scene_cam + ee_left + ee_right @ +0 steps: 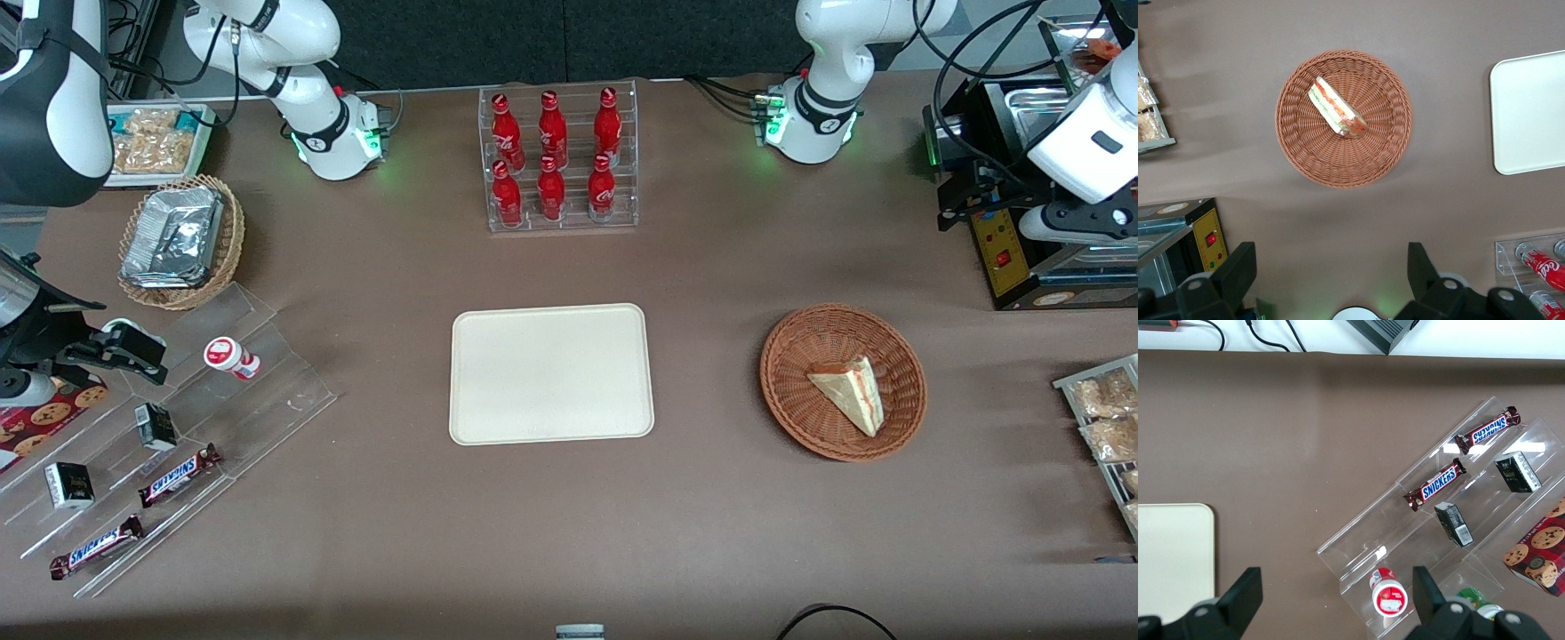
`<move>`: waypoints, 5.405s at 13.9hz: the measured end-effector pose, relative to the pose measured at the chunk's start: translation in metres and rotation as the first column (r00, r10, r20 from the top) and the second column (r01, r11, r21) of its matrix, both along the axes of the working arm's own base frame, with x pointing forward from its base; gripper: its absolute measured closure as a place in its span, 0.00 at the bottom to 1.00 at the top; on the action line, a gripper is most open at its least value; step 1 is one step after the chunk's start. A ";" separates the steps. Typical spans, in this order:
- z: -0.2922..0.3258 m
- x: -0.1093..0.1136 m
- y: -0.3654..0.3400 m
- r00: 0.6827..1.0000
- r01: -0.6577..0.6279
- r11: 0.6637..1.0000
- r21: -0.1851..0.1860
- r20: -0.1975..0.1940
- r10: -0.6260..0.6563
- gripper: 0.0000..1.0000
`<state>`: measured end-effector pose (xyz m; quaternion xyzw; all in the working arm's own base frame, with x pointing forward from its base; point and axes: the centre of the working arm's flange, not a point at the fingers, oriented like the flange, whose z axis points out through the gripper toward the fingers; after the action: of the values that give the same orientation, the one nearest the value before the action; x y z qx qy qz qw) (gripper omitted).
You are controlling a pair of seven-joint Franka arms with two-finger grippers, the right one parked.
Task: Place sandwich from basket to tray
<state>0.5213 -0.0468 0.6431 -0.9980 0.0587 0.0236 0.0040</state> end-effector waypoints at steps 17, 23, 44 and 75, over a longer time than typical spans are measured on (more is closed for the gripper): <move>-0.326 0.068 0.023 0.795 -0.605 0.795 0.036 -0.034 0.606 0.00; -0.397 0.073 0.020 0.744 -0.669 0.744 -0.003 0.001 0.669 0.00; -0.212 0.045 -0.311 0.979 -0.201 0.975 -0.098 -0.038 0.198 0.81; -0.249 0.087 -0.342 0.979 -0.205 0.972 -0.119 -0.046 0.201 0.00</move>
<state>0.6084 -0.3884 0.3940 -0.9966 -0.0421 0.0372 -0.0610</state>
